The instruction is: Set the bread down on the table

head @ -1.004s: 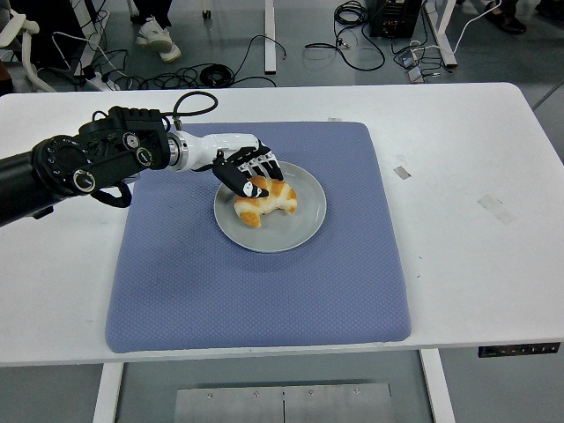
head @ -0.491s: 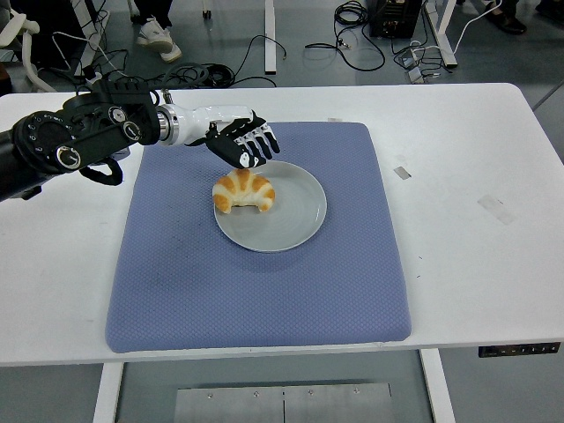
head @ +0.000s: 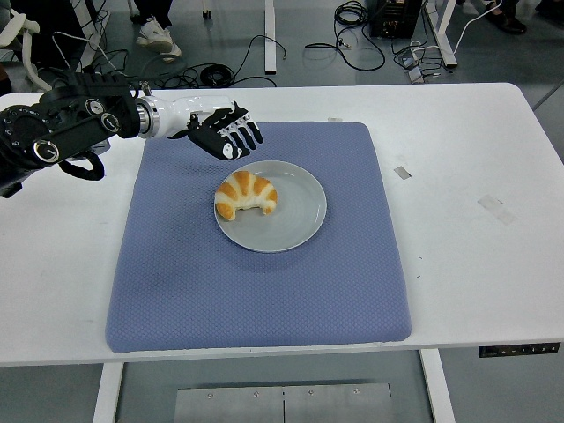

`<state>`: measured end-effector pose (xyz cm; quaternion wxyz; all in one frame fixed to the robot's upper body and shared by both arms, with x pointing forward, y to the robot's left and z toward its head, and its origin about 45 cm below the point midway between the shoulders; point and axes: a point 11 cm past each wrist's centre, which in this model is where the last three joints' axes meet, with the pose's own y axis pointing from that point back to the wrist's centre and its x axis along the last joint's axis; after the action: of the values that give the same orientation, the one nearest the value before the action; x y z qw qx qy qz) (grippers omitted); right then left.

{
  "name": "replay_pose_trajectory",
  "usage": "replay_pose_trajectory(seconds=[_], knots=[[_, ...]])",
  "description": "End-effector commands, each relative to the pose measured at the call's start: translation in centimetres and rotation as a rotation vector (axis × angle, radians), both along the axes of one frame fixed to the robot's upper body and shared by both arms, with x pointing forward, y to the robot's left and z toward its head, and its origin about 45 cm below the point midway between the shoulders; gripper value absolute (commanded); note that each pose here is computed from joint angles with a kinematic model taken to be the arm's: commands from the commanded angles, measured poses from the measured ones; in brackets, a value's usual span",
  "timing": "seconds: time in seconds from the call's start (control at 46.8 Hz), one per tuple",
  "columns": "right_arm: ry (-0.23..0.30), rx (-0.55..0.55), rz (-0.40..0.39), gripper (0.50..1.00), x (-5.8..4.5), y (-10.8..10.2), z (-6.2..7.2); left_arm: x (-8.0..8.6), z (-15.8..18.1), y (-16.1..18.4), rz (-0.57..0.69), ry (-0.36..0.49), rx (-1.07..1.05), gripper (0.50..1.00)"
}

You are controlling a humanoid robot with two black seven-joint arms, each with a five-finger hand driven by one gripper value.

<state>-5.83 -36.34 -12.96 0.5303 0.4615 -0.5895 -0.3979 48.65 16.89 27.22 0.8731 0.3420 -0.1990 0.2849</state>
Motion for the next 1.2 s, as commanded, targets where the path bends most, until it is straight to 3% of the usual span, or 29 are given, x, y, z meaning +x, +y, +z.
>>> replay_pose_trajectory(seconds=[0.0, 0.556, 0.791, 1.175], knots=[[0.0, 0.001, 0.0, 1.0, 0.0, 0.0, 0.0, -0.1, -0.2, -0.2, -0.004, 0.004, 0.002, 0.683], [0.0, 0.0, 0.0, 1.0, 0.0, 0.0, 0.0, -0.3, -0.7, 0.1, -0.006, 0.016, 0.004, 0.675], [0.0, 0.001, 0.0, 1.0, 0.0, 0.0, 0.0, -1.1, -2.6, -0.4, -0.017, 0.046, 0.014, 0.683], [0.0, 0.0, 0.0, 1.0, 0.0, 0.0, 0.0, -1.4, -3.2, -1.3, -0.03, 0.055, 0.007, 0.748]])
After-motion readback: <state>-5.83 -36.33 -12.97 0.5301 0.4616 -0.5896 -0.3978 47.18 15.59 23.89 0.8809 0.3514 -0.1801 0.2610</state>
